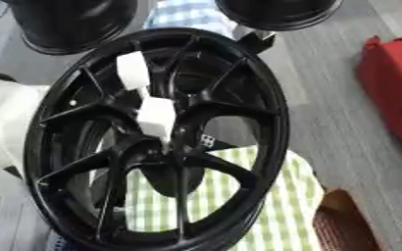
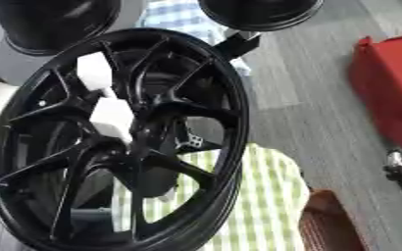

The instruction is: Pull the pin out of the wheel hub.

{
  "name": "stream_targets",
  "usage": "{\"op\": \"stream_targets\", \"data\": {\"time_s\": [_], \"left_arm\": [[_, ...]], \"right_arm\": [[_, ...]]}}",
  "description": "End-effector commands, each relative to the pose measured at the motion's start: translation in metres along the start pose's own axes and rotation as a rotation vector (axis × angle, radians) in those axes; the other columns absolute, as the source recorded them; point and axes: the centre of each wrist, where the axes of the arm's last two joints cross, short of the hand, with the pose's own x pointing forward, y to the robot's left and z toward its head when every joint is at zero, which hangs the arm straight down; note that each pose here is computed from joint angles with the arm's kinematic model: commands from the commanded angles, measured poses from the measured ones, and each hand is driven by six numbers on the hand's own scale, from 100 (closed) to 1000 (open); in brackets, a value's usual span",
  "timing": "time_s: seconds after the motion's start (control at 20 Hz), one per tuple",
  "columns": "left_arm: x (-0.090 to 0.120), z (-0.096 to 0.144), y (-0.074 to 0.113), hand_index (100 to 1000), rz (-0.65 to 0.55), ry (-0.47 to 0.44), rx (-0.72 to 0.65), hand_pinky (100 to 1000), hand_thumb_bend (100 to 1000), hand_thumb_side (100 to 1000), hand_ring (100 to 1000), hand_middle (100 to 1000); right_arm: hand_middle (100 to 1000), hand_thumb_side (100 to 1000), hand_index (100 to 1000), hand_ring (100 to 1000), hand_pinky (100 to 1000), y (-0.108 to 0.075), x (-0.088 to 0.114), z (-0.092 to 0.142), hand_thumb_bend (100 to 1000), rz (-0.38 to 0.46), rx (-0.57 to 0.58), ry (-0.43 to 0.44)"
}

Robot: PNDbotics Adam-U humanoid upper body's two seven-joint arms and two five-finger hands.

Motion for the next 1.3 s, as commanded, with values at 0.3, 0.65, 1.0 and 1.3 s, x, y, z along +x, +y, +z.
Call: {"op": "stream_targets", "data": {"time_s": [0.3,0.65,1.0,1.3], "left_arm": [[0.036,-0.038,0.011,866,-0.159,-0.031,-0.272,869,731,486,789,733],[0.05,-0.073,-0.003,884,-0.224,-0.04,-0.408,885,809,412,820,770],[0.05,-0.092,-0.015,895,-0.258,-0.016,-0.51,906,872,352,844,775],[0.044,-0.105,-0.029,891,-0.229,0.001,-0.55,916,888,441,831,775]], "right_arm": [[599,527,712,612,635,-0.015,0.008,-0.005,138,0.046,-0.015,-0.032],[599,528,712,612,635,-0.014,0.008,-0.005,136,0.055,-0.001,-0.028],[599,529,712,613,635,-0.012,0.009,-0.005,133,0.057,0.012,-0.029],[599,530,712,613,635,-0.01,0.009,-0.006,133,0.057,0.017,-0.027]]}}
